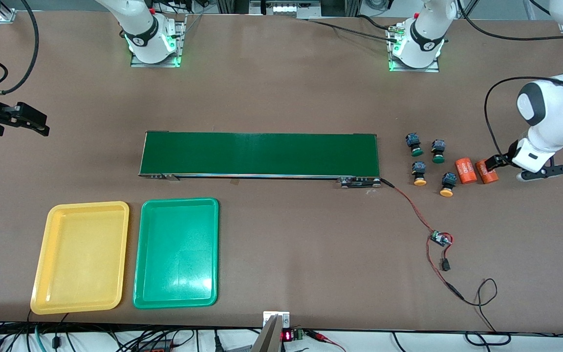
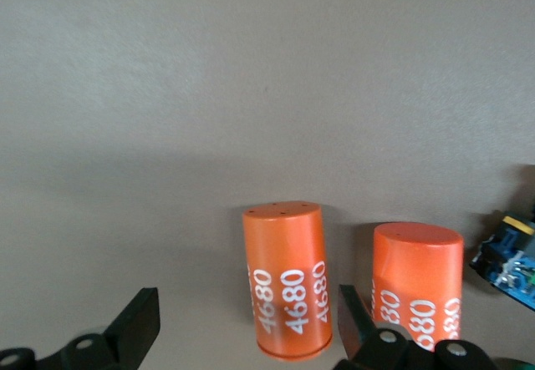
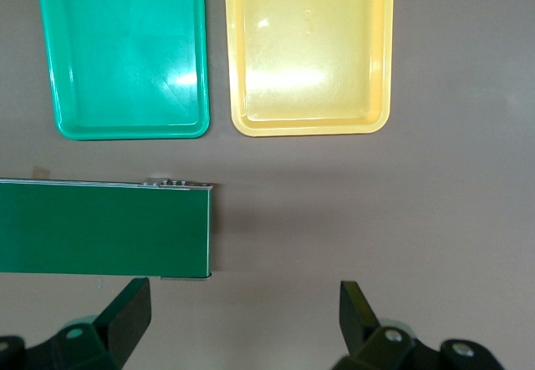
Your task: Sort buttons by color to trays
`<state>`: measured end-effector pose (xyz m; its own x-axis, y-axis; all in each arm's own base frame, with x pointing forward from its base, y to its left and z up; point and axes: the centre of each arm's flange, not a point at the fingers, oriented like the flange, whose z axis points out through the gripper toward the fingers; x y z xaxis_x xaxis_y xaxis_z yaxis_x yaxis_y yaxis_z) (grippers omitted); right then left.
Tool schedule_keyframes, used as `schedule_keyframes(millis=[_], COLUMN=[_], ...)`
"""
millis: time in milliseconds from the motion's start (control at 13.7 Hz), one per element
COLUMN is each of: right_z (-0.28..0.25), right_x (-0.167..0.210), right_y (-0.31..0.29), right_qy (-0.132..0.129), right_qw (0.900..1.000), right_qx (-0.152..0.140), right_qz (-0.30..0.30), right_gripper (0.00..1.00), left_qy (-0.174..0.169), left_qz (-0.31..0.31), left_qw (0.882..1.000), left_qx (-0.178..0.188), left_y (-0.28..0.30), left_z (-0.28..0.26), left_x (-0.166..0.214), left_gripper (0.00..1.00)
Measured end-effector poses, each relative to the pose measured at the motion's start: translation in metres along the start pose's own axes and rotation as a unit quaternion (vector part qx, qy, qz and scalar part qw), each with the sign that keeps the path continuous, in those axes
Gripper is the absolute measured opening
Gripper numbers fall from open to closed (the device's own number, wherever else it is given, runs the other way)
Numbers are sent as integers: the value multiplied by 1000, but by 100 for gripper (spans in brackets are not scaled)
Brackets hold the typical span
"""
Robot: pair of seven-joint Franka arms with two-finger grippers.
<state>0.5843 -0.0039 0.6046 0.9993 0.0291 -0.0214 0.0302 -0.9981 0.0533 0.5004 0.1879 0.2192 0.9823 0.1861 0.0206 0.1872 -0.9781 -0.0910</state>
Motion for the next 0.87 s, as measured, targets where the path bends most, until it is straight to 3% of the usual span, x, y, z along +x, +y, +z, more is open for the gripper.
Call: schedule_keyframes(millis=[510, 583, 728, 874], right_z=[2, 2, 2, 2], right_x=[0, 0, 0, 0], right_y=[0, 0, 0, 0], right_qy=[-2, -2, -3, -3], right_qw=[1000, 1000, 1000, 1000], right_qx=[0, 0, 0, 0], right_qz=[0, 0, 0, 0], right_gripper=[100, 100, 100, 100], left_qy=[-4, -4, -6, -5], left_qz=[-2, -2, -2, -2], left_qw=[1000, 1000, 1000, 1000], left_qx=[-5, -6, -7, -7], left_y=[0, 0, 1, 1], left_z=[33, 36, 41, 42], left_x=[-4, -4, -6, -5], left_gripper=[91, 81, 77, 56])
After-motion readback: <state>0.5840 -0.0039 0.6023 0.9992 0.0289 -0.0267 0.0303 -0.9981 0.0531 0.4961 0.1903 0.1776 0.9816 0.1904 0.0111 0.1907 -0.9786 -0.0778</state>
